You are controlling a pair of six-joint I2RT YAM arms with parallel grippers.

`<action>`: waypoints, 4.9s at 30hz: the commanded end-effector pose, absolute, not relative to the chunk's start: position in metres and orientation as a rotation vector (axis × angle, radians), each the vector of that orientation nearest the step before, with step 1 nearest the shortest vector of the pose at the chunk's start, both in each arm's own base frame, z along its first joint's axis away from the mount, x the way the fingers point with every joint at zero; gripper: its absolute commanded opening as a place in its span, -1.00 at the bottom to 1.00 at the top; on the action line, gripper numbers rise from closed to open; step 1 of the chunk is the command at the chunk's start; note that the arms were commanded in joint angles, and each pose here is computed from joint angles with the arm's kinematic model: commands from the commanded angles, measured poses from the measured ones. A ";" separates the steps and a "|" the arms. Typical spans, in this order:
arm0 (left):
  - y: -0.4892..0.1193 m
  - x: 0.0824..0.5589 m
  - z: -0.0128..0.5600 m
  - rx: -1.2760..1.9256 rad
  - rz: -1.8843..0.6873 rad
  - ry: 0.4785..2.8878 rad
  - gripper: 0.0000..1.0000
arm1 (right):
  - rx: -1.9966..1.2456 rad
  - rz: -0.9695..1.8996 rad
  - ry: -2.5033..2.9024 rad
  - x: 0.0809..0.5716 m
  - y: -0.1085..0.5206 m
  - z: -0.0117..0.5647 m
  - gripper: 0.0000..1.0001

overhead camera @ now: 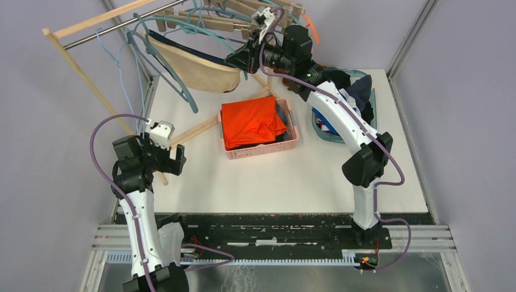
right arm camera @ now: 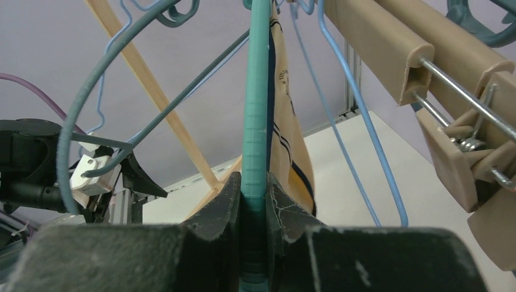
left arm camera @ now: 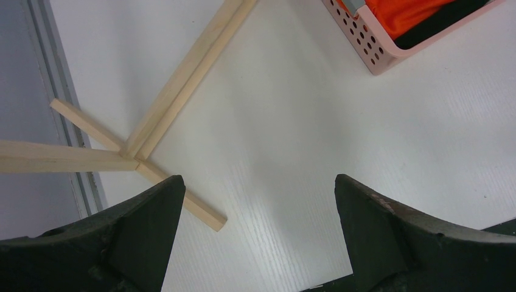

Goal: Remove the underwear clipped to the hanger
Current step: Pick up the hanger from the clothesline.

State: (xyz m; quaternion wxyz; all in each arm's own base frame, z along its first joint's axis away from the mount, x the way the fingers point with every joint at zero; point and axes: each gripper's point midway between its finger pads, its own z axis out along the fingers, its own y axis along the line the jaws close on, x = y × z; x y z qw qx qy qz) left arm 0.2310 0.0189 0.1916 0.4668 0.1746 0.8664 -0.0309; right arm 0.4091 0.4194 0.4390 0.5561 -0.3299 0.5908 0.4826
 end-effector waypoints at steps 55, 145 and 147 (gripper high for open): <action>0.009 0.245 0.201 0.597 -0.151 2.076 1.00 | -0.828 0.890 1.411 0.342 0.331 0.419 -0.99; -0.127 0.216 0.259 0.985 -0.871 1.538 0.81 | -0.853 1.183 1.529 0.198 0.229 0.412 -0.99; -0.126 0.222 0.262 0.965 -0.867 1.536 0.80 | -0.848 1.212 1.526 0.195 0.227 0.411 -0.99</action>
